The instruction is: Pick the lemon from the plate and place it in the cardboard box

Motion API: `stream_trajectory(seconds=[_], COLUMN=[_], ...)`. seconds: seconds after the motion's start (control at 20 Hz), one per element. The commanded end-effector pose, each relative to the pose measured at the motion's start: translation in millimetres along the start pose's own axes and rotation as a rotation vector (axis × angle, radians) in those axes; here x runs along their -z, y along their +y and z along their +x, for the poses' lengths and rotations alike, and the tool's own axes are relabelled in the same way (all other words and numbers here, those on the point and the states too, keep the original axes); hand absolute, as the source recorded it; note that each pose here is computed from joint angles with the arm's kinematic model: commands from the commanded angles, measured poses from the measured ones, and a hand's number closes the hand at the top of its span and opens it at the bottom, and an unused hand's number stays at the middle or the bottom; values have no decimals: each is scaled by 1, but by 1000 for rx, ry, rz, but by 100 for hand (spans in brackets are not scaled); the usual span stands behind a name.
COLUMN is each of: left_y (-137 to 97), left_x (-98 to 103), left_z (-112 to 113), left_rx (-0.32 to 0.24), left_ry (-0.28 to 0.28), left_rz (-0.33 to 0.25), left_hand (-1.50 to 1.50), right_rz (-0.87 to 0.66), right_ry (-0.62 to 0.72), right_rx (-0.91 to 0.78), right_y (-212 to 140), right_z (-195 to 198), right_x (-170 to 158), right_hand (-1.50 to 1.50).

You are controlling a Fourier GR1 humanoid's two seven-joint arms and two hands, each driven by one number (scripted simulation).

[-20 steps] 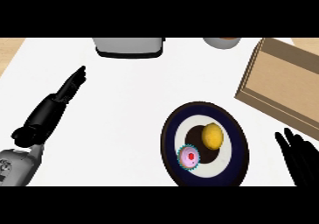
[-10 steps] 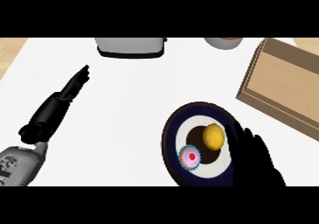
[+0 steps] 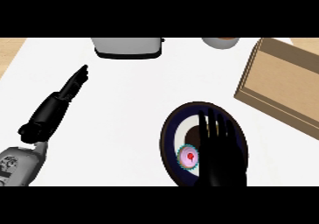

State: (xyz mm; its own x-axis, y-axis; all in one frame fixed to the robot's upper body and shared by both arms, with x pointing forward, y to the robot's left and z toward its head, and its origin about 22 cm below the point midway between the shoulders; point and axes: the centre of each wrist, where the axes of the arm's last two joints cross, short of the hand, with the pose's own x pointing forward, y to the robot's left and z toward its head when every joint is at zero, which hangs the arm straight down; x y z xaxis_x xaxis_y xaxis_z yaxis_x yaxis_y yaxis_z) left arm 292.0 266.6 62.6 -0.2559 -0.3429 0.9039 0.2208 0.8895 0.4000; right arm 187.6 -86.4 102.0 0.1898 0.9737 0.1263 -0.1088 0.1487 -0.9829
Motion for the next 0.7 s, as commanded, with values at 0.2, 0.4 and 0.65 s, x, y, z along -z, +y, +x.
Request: stream_trajectory(seconds=[0.2, 0.4, 0.65], left_y=[-8, -7, 15], left_x=[-12, -1, -16], left_z=[-2, -3, 4], left_rx=[-1, -10, 1], left_ry=[-1, -1, 16], left_rz=[-3, -1, 6], left_hand=[0, 0, 0], right_rz=[8, 27, 36], right_ry=[152, 180, 205], right_rx=[-78, -108, -109], right_y=[14, 23, 37], right_z=[25, 21, 2], right_x=[17, 25, 20], right_hand=[-150, -150, -150])
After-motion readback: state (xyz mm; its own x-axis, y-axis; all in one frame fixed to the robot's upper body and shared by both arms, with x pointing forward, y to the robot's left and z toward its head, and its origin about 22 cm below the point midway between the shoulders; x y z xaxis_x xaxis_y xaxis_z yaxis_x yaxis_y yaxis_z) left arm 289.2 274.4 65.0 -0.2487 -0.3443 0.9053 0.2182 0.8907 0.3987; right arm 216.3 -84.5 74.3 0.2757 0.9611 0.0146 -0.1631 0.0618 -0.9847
